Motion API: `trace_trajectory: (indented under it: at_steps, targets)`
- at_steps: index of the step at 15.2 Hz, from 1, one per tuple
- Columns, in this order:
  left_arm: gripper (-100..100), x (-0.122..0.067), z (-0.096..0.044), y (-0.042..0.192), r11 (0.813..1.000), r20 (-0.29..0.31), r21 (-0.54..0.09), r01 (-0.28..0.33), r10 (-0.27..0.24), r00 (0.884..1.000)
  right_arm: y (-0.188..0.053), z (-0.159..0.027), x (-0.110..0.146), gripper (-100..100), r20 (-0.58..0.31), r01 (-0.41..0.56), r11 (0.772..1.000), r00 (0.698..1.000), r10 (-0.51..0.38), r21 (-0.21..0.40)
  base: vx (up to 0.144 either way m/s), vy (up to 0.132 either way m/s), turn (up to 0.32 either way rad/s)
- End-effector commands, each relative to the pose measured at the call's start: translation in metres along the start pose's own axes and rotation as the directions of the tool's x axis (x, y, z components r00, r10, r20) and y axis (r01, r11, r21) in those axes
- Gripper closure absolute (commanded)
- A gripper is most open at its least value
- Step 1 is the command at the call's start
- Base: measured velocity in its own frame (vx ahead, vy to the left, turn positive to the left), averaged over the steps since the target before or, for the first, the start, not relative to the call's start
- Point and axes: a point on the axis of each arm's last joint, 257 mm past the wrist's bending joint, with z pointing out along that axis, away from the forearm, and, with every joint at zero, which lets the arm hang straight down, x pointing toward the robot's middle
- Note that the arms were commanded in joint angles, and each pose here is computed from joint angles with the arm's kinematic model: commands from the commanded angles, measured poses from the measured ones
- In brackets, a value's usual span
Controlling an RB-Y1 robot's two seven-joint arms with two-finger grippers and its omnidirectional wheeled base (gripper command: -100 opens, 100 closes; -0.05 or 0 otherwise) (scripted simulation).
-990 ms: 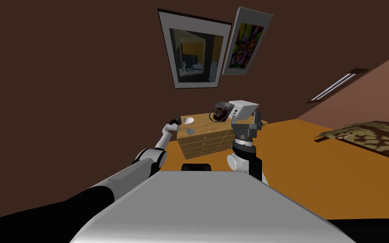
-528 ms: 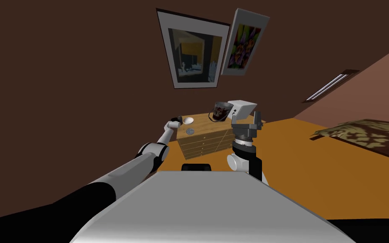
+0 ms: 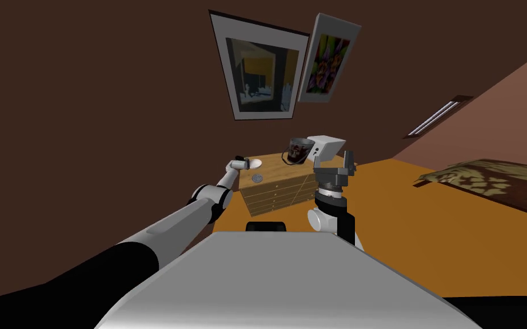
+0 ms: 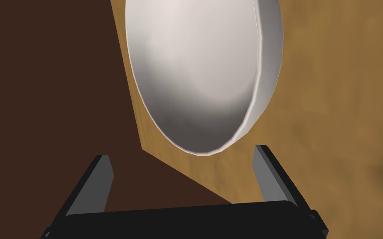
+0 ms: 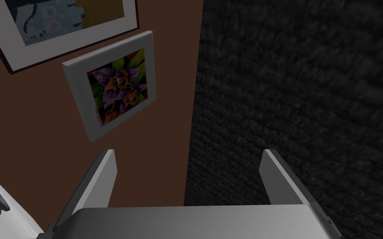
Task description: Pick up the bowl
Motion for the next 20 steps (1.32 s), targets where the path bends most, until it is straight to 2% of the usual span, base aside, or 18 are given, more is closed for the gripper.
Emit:
trace_trajectory:
  at_steps: [1,2,3,5,6,7,8,10,13,14,16,19,20]
  targets:
    - [-100,0.002,0.001,0.009,0.999,0.003,-0.052,0.005,-0.005,1.000,0.000,0.000,0.000,0,0.000,0.000,1.000,1.000,0.000,0.000,0.014,0.014,-0.046]
    - [-100,0.002,0.001,0.009,0.999,0.003,-0.052,0.005,-0.005,1.000,0.000,0.000,0.000,0,0.000,0.000,1.000,1.000,0.000,0.000,0.010,0.011,-0.018]
    - [-100,0.012,-0.001,0.007,0.996,-0.004,-0.084,0.006,-0.006,1.000,0.000,0.000,0.000,0,0.000,0.000,1.000,1.000,0.000,0.000,0.011,0.011,-0.031]
    - [-100,0.009,0.001,0.015,0.995,0.002,-0.101,0.008,-0.008,1.000,0.000,0.000,0.000,0,0.000,0.000,1.000,1.000,0.000,0.000,0.012,0.011,-0.028]
    - [-100,0.018,-0.002,0.012,0.991,-0.004,-0.130,0.008,-0.009,1.000,0.000,0.000,0.000,0,0.000,0.000,1.000,1.000,0.000,0.000,0.015,0.009,-0.031]
    - [-100,0.015,0.000,0.020,0.989,0.002,-0.148,0.011,-0.011,1.000,0.000,0.000,0.000,0,0.000,0.000,1.000,1.000,0.000,0.000,0.017,0.011,-0.038]
    - [-100,0.024,-0.003,0.017,0.985,-0.004,-0.174,0.010,-0.011,1.000,0.000,0.000,0.000,0,0.000,0.000,1.000,1.000,0.000,0.000,0.022,0.015,-0.056]
    - [-100,0.021,-0.002,0.025,0.982,0.002,-0.191,0.013,-0.013,1.000,0.000,0.000,0.000,0,0.000,0.000,1.000,1.000,0.000,0.000,0.021,0.014,-0.027]
    - [-100,0.031,-0.006,0.037,0.963,0.003,-0.268,0.015,-0.015,1.000,0.000,0.000,0.000,0,0.000,0.000,1.000,1.000,0.000,0.000,0.022,0.010,-0.034]
    - [-100,0.031,-0.006,0.037,0.963,0.003,-0.268,0.015,-0.015,1.000,0.000,0.000,0.000,0,0.000,0.000,1.000,1.000,0.000,0.000,0.029,0.012,-0.038]
    - [-100,0.039,-0.011,0.048,0.944,0.005,-0.329,0.016,-0.015,1.000,0.000,0.000,0.000,0,0.000,0.000,1.000,1.000,0.000,0.000,0.040,0.010,-0.044]
    - [-100,0.038,-0.011,0.049,0.944,0.005,-0.330,0.016,-0.015,1.000,0.000,0.000,0.000,0,0.000,0.000,1.000,1.000,0.000,0.000,0.028,0.006,-0.014]
    - [-100,0.041,-0.013,0.055,0.934,0.007,-0.356,0.017,-0.015,1.000,0.000,0.000,0.000,0,0.000,0.000,1.000,1.000,0.000,0.000,0.011,0.003,-0.014]
